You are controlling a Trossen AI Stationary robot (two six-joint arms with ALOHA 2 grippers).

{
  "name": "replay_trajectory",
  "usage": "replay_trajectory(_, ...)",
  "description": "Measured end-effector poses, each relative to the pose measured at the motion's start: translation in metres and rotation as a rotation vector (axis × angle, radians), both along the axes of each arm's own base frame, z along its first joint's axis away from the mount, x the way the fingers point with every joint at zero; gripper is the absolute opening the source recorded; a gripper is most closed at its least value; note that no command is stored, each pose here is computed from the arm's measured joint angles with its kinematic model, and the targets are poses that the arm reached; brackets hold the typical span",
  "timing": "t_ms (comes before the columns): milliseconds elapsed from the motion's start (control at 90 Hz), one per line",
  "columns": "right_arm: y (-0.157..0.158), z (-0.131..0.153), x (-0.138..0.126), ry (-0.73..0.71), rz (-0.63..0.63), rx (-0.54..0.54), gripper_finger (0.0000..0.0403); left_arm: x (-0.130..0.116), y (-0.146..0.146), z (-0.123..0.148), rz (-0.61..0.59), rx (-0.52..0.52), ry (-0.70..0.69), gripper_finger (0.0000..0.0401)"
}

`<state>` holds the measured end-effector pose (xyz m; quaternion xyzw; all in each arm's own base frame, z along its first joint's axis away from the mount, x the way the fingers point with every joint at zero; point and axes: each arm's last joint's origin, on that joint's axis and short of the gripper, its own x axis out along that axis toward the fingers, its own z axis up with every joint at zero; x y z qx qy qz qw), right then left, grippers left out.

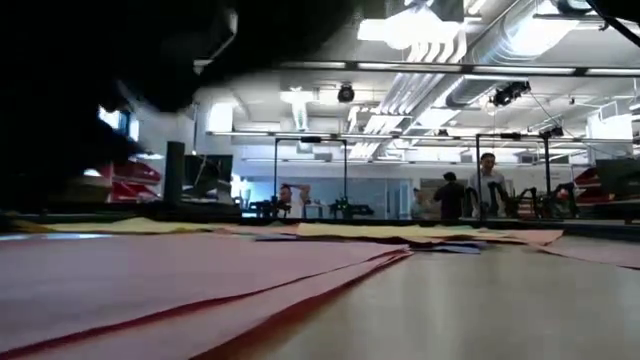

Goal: Organize paper
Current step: Stack the pink paper on top of the stacked pink papers

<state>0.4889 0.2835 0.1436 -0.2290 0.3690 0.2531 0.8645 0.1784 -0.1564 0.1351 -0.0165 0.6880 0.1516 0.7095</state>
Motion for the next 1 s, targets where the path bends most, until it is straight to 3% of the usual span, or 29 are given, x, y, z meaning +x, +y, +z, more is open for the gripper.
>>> replay_trajectory(100, 0.01, 0.022, -0.002, -0.056, 0.038, 0.044, 0.0215, 0.008, -0.01, 0.015, -0.007, -0.076, -0.028, 0.0179)
replay_trajectory(178, 0.018, 0.018, -0.008, -0.058, 0.077, 0.027, 0.0215, 0.015, -0.016, 0.022, 0.0, -0.142, -0.106, 0.0179)
replay_trajectory(256, 0.022, -0.004, -0.015, -0.002, 0.077, 0.018, 0.0215, 0.018, -0.021, 0.013, -0.006, -0.17, -0.156, 0.0179)
replay_trajectory(433, 0.01, -0.014, -0.013, 0.051, 0.04, 0.054, 0.0215, 0.019, -0.021, -0.019, 0.029, -0.173, -0.14, 0.0179)
replay_trajectory(611, -0.002, -0.019, -0.009, 0.14, -0.002, 0.105, 0.0215, 0.021, -0.019, -0.021, 0.037, -0.165, -0.144, 0.0179)
replay_trajectory(833, -0.041, -0.015, 0.004, 0.119, -0.117, -0.069, 0.0215, 0.033, -0.005, -0.015, 0.195, -0.235, -0.179, 0.0179)
replay_trajectory(1000, -0.058, 0.008, 0.005, 0.089, -0.097, -0.15, 0.0215, 0.036, 0.002, -0.011, 0.208, -0.236, -0.196, 0.0179)
